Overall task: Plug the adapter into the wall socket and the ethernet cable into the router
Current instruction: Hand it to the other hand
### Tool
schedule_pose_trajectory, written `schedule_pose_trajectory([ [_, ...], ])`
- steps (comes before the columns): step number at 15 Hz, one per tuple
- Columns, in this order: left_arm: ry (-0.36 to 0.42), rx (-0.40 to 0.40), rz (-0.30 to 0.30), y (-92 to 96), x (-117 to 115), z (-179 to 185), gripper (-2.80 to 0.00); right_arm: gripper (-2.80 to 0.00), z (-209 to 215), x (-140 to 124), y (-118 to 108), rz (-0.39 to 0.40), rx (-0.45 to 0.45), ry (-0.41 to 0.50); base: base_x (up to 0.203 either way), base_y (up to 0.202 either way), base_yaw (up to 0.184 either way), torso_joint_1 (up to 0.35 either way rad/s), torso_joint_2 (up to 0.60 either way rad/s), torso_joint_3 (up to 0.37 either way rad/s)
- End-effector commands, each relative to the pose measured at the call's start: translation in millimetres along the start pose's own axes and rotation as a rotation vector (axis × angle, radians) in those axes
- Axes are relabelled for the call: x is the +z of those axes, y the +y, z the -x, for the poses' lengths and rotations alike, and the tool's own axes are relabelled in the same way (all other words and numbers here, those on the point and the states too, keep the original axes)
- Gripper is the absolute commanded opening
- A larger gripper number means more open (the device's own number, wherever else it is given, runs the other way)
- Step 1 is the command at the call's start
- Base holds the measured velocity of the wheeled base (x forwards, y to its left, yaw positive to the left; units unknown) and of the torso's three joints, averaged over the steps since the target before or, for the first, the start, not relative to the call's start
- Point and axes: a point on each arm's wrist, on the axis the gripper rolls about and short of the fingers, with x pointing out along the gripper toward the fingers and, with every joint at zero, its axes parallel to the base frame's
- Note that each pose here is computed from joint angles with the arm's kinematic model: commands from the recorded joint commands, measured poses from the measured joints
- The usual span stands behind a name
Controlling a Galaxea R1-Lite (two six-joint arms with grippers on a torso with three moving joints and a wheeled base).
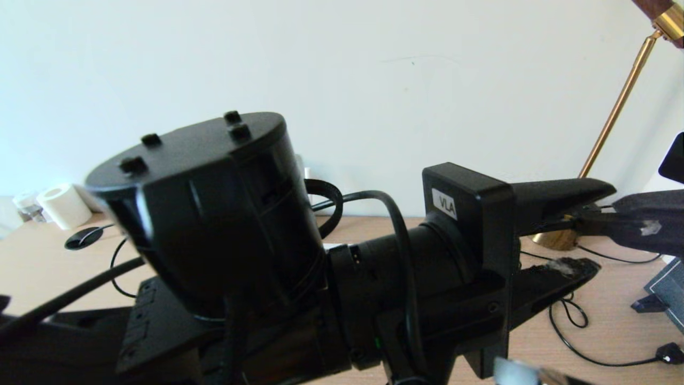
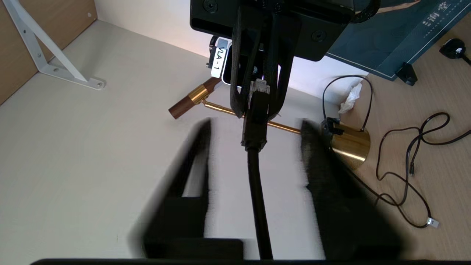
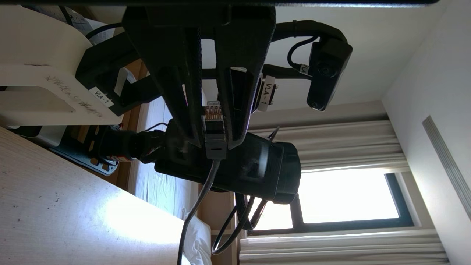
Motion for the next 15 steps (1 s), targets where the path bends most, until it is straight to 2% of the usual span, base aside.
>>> schedule_pose_trajectory([
  [1, -0.006, 0.002, -0.007, -0.6, 1.0, -0.7, -2.80, -2.80, -0.2, 0.2, -0.1, -0.008, 0.001, 0.006, 0.000, 0.000, 0.000, 0.000, 0.00, 0.000],
  [8, -0.017, -0.010, -0.002, -6.0, 4.9, -5.7, -2.80, -2.80, -0.3, 0.3, -1.0, -0.011, -0.002, 0.002, 0.000, 0.000, 0.000, 0.000, 0.00, 0.000],
  [11, -0.019, -0.009, -0.002, -5.6, 5.7, -5.0, -2.80, -2.80, 0.0, -0.9, -2.9, 0.015, -0.004, 0.004, 0.000, 0.000, 0.000, 0.000, 0.00, 0.000],
  [12, -0.021, -0.009, -0.002, -5.3, 6.4, -4.7, -2.80, 0.00, 0.2, -1.3, -2.9, 0.016, -0.003, 0.006, 0.000, 0.000, 0.000, 0.000, 0.00, 0.000],
  [15, -0.025, -0.009, -0.001, -4.8, 8.5, -2.7, -2.80, 0.00, 1.0, -2.1, -1.8, 0.029, 0.000, -0.003, 0.000, 0.000, 0.000, 0.000, 0.00, 0.000],
])
